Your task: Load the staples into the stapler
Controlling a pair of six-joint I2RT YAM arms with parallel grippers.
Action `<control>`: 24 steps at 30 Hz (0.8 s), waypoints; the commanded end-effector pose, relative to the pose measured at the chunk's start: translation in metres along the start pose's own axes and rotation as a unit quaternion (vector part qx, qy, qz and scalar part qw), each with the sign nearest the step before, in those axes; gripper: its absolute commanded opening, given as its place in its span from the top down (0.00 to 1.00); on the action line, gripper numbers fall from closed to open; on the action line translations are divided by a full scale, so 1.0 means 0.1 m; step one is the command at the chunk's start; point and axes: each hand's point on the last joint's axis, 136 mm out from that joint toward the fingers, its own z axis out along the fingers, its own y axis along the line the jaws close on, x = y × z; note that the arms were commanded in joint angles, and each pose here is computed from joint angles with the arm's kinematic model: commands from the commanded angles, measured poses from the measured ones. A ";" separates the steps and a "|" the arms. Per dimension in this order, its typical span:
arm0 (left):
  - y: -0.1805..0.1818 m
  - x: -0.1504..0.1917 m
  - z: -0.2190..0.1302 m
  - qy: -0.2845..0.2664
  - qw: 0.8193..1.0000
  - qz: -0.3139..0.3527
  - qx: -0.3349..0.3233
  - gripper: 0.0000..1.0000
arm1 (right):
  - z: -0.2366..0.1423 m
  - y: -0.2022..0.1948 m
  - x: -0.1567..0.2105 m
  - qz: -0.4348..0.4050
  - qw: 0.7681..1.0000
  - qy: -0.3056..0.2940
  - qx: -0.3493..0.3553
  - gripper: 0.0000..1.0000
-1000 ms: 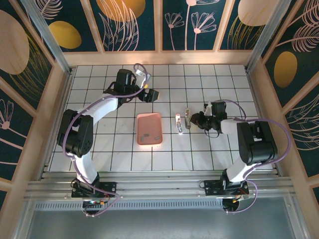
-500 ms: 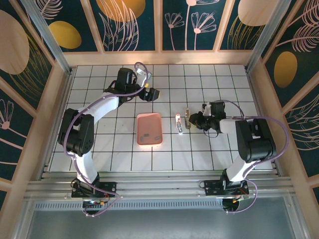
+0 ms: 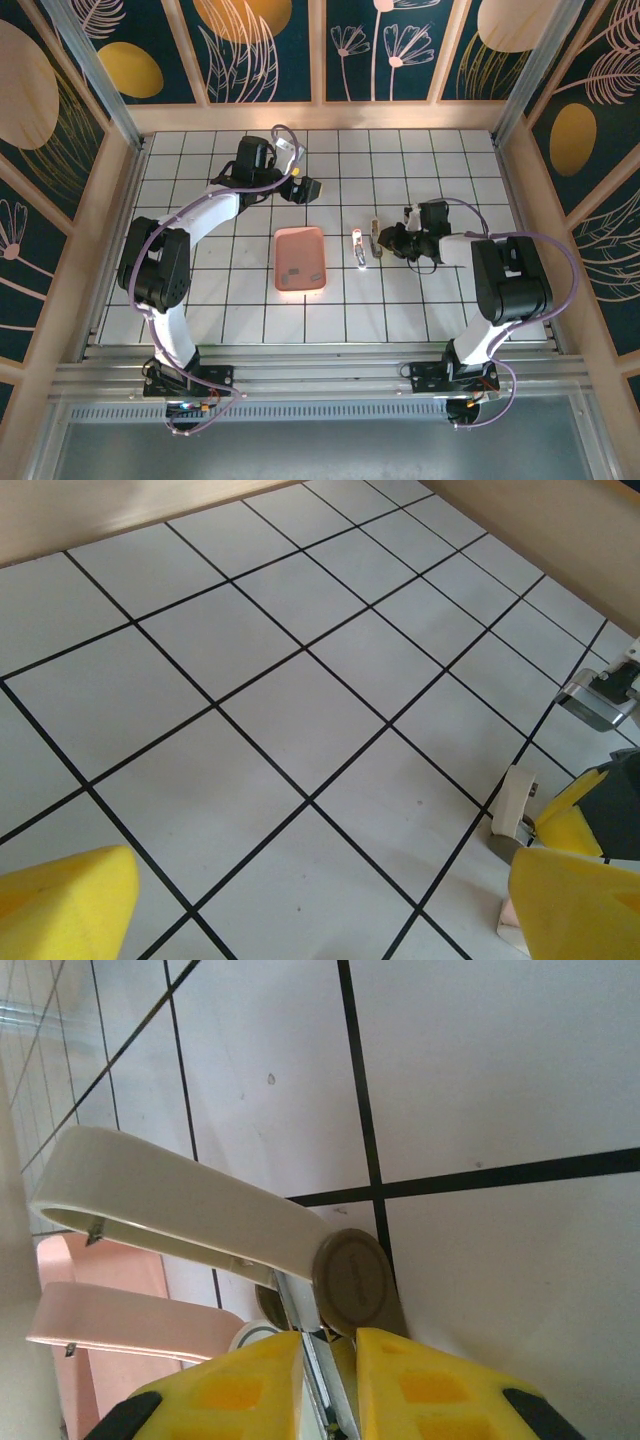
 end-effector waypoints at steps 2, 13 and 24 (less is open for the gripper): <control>-0.02 -0.02 0.03 0.003 1.000 0.006 0.006 0.06 | -0.06 0.06 -0.04 -0.016 1.000 -0.008 0.011 0.79; -0.03 -0.01 0.03 0.004 1.000 0.008 0.007 0.06 | -0.07 0.06 0.01 -0.013 1.000 0.000 0.014 0.79; -0.04 -0.01 0.04 0.006 1.000 0.009 0.008 0.06 | 0.00 0.01 0.07 -0.011 1.000 0.015 0.021 0.79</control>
